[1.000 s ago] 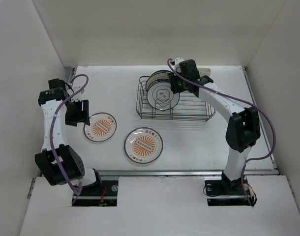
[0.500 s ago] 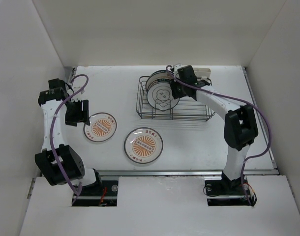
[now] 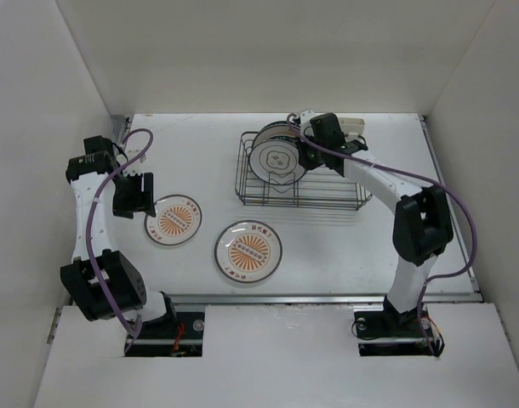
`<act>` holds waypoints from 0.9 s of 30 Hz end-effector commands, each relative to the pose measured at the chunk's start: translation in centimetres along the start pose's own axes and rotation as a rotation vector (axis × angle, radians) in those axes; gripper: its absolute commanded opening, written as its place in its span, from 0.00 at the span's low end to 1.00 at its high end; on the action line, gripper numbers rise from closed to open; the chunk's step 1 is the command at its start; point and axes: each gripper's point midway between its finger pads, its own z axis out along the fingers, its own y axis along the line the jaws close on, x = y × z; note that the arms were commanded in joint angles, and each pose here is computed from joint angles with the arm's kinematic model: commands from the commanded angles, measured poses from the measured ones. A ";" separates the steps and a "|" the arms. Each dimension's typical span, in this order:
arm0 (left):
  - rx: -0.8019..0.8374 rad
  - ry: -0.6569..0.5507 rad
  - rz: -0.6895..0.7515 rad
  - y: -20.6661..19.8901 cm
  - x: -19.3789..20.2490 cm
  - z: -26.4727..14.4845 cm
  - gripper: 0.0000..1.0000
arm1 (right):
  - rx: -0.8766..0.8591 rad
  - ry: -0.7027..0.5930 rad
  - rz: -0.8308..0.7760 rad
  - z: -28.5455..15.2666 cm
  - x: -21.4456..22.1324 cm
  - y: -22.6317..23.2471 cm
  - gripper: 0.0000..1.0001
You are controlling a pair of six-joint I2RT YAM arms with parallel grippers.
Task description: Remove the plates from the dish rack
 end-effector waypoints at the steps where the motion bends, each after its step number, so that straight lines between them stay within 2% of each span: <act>1: 0.005 -0.015 0.014 -0.2 -0.3 -0.8 0.59 | 0.057 -0.162 0.023 -4.6 -5.1 -0.7 0.00; 9: 0.062 -0.048 0.036 -1.3 -0.6 -1.5 0.59 | 0.102 -0.279 -0.005 -11.1 -8.8 -1.4 0.00; 11: 0.076 -0.074 0.059 -1.7 -0.6 -2.0 0.60 | 0.093 -0.341 0.006 -13.7 -10.6 -1.1 0.00; 14: 0.135 -0.130 0.113 -3.1 -0.7 -3.2 0.62 | 0.007 -0.364 0.031 -15.0 -11.4 0.9 0.00; 19: 0.289 -0.192 0.182 -6.4 -0.7 -4.5 0.72 | -0.241 -0.294 0.027 -14.0 -9.7 9.4 0.00; 20: 0.299 -0.194 0.212 -7.2 -0.6 -4.6 0.72 | -0.306 -0.289 0.008 -14.0 -9.5 12.3 0.00; 23: 0.324 -0.197 0.251 -8.4 -0.7 -4.8 0.74 | -0.421 -0.278 0.034 -13.1 -8.6 16.5 0.00; 27: 0.340 -0.211 0.281 -9.1 -0.9 -4.8 0.76 | -0.669 -0.246 0.056 -12.5 -7.5 22.2 0.00</act>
